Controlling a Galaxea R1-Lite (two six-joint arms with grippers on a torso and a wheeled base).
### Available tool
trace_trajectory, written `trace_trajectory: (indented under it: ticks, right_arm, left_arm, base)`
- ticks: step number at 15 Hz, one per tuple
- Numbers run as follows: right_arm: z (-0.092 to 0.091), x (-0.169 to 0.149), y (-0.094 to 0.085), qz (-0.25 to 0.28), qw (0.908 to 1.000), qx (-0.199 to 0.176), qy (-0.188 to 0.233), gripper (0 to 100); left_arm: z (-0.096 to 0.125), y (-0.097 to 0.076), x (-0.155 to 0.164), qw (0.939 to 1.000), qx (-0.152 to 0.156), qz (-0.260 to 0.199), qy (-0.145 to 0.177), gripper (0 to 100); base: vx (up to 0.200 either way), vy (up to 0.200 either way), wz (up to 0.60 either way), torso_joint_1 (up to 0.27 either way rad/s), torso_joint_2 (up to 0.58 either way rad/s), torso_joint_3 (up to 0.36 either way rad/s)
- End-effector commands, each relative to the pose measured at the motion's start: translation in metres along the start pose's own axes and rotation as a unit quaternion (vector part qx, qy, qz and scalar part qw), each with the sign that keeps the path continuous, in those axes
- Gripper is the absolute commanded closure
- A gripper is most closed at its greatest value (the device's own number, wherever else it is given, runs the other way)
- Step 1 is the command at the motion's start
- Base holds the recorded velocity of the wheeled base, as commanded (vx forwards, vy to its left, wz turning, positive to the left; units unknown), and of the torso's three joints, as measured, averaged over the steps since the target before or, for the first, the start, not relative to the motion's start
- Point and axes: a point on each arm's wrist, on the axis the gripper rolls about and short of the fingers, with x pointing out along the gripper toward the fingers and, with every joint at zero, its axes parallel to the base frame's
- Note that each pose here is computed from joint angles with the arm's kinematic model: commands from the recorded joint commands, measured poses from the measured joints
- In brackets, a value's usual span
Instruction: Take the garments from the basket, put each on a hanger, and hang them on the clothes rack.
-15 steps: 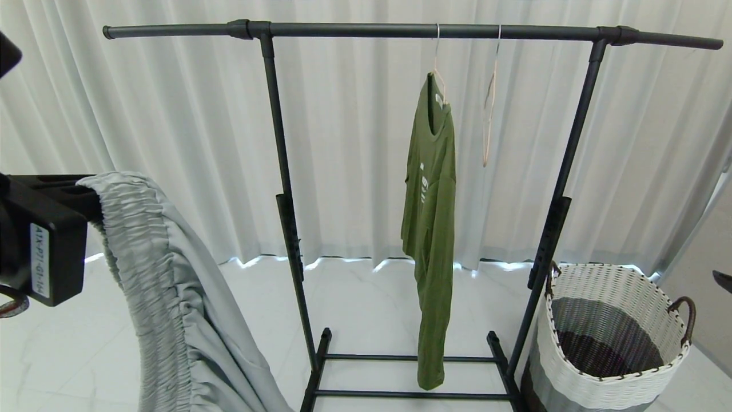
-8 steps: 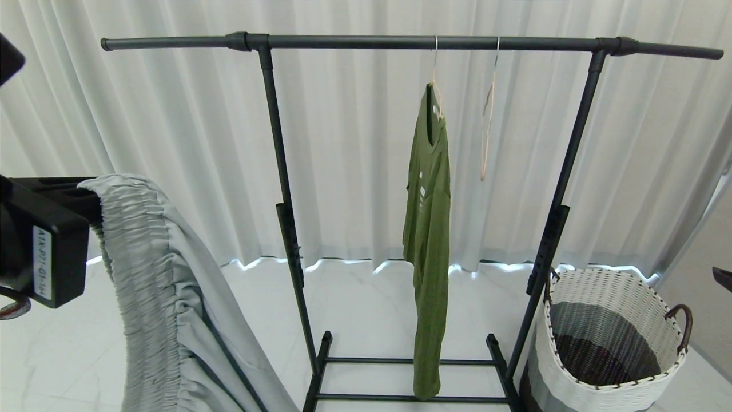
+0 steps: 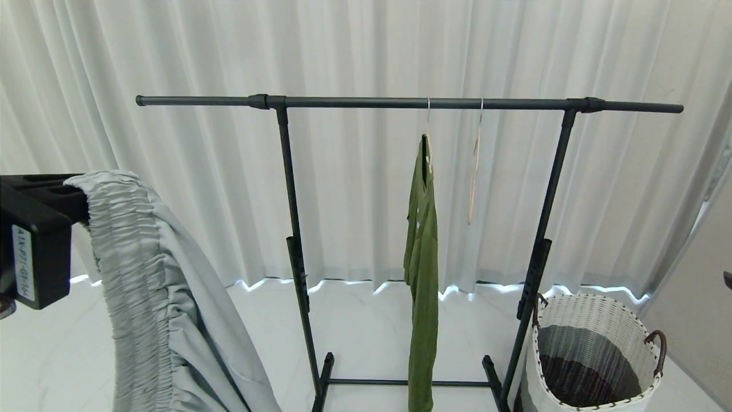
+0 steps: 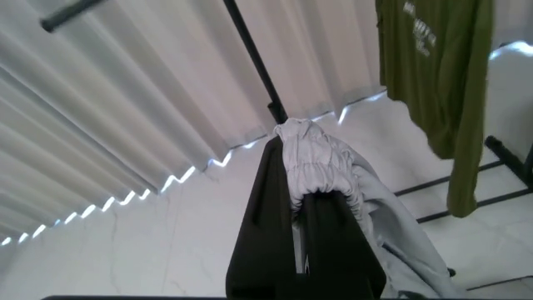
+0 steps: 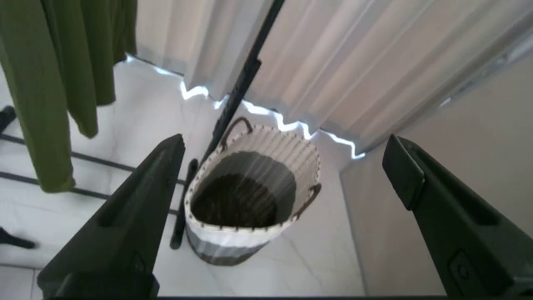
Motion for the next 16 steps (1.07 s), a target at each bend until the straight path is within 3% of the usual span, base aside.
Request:
trace_trajectory:
  ticks: [1, 9, 13, 16]
  right_arm:
    - [0.000, -0.001, 0.000, 0.000, 1.0000, 0.000, -0.002, 0]
    - [-0.002, -0.004, 0.000, 0.002, 1.0000, 0.002, -0.006, 0]
    - [-0.012, -0.003, 0.003, -0.002, 0.9998, -0.007, -0.018, 0]
    - [-0.024, -0.006, 0.007, -0.001, 0.9981, -0.042, -0.045, 0]
  left_arm:
    - [0.000, 0.000, 0.000, 1.0000, 0.001, 0.000, 0.000, 100]
    - [0.000, 0.001, -0.001, 1.0000, -0.001, 0.001, -0.002, 100]
    - [0.000, 0.001, -0.001, 1.0000, -0.001, 0.001, -0.002, 100]
    - [0.001, 0.001, -0.002, 1.0000, -0.002, 0.001, -0.003, 100]
  base:
    - [0.000, 0.000, 0.00, 0.334, -0.51, -0.217]
    - [0.000, 0.000, 0.00, 0.313, -0.48, -0.238]
    - [0.000, 0.000, 0.00, 0.054, -0.10, -0.049]
    - [0.000, 0.000, 0.00, 0.000, 0.00, 0.000]
